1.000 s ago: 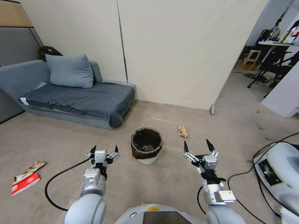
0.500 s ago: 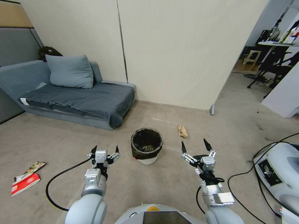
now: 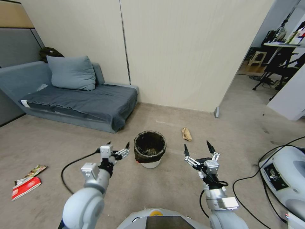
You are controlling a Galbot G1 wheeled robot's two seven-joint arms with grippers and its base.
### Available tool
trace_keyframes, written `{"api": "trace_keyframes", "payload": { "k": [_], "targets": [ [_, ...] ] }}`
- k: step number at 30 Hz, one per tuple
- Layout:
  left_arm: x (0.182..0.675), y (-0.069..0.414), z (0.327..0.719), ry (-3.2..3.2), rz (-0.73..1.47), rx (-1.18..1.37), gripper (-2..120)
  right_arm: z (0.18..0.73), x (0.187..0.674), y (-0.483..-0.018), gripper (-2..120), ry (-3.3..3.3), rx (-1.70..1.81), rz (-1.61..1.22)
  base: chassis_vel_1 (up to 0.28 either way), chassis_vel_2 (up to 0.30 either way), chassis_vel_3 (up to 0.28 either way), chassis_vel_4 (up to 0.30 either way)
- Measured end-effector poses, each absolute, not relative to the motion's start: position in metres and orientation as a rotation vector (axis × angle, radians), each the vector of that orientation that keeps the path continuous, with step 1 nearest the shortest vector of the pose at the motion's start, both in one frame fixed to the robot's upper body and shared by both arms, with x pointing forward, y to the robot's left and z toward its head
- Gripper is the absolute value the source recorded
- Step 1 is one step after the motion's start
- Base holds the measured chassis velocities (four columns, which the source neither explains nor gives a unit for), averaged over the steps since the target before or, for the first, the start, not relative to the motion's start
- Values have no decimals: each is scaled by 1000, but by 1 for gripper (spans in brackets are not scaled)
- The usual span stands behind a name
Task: Pick up the trash bin, then pick up the garbage from the floor and place it into the trash bin.
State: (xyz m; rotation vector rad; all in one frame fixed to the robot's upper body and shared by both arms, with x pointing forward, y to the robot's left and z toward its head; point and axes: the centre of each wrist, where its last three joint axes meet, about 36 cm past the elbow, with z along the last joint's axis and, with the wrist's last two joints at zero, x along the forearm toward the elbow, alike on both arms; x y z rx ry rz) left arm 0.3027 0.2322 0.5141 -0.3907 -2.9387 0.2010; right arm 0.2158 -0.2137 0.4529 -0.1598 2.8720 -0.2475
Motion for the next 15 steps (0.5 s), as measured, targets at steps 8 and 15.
{"api": "trace_keyframes", "payload": {
  "k": [8, 15],
  "targets": [
    [343, 232, 498, -2916, 249, -475, 100, 451, 216, -214, 100, 2878, -172, -305, 0, 0, 0, 0],
    [377, 218, 468, -2832, 283, -445, 100, 450, 215, -215, 100, 2882, -177, -326, 0, 0, 0, 0]
  ]
}}
